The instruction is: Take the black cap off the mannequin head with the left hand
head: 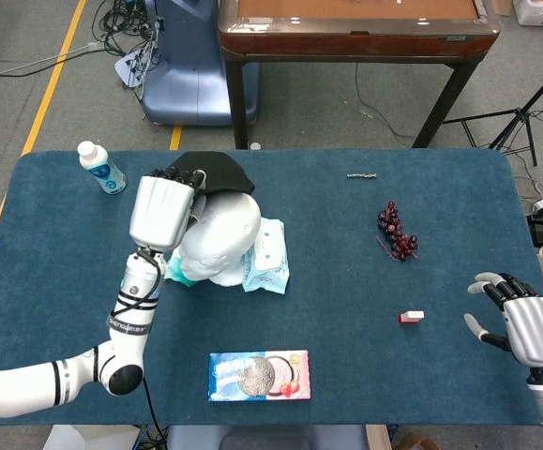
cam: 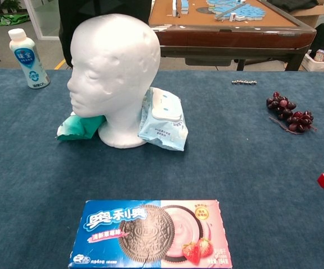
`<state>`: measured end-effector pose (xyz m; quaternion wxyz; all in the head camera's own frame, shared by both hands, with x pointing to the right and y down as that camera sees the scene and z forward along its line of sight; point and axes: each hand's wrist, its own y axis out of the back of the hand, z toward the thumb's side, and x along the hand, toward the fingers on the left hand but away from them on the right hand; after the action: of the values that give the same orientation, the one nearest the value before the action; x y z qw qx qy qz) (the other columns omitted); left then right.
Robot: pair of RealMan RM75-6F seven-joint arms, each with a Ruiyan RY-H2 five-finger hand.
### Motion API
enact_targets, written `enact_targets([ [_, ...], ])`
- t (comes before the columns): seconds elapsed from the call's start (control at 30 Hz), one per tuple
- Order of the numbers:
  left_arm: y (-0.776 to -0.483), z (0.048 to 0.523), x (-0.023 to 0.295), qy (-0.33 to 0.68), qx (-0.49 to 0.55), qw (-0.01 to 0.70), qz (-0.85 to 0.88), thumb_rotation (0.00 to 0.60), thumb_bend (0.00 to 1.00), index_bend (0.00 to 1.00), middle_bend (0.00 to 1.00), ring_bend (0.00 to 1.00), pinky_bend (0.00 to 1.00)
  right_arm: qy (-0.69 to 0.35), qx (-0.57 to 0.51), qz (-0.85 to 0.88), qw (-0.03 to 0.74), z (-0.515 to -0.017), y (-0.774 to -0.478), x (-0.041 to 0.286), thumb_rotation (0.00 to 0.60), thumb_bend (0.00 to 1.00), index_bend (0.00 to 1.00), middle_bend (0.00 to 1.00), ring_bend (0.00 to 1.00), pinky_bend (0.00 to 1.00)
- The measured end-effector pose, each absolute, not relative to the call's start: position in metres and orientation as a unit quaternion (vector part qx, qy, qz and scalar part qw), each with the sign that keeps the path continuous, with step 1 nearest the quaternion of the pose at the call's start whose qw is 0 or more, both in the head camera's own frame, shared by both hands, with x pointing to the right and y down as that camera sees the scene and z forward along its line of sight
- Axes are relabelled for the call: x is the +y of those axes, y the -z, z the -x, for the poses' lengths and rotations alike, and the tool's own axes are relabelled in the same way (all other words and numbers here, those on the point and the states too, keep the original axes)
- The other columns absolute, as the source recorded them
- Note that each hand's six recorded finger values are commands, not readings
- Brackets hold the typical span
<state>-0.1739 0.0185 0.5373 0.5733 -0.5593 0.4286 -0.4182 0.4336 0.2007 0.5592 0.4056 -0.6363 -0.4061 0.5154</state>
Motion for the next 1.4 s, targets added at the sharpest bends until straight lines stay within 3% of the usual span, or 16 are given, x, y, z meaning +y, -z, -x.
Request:
enact_targets([
  [0.47, -0.539, 0.211, 0.005, 0.442, 0.393, 0.641, 0.490, 0.600, 0.69, 0.62, 0.69, 0.59, 0.69, -0.516, -0.405, 0.636, 0.406, -0.433, -0.559, 0.201, 0.600, 0.27, 0.42, 0.33, 0.28, 0.41],
  [1.0, -0.545, 0.303, 0.047, 0.435, 0.296, 0.717, 0.458, 0.600, 0.69, 0.62, 0.69, 0.59, 0.69, -0.520, -0.398, 0.636, 0.408, -0.431, -0.563, 0.202, 0.600, 0.27, 0.42, 0.33, 0.28, 0.41],
  [1.4, -0.571, 0.387, 0.098, 0.468, 0.289, 0.697, 0.460, 0.600, 0.69, 0.61, 0.69, 0.59, 0.69, -0.525, -0.393, 0.635, 0.408, -0.430, -0.568, 0.203, 0.600, 0.27, 0.42, 0.33, 0.28, 0.41],
])
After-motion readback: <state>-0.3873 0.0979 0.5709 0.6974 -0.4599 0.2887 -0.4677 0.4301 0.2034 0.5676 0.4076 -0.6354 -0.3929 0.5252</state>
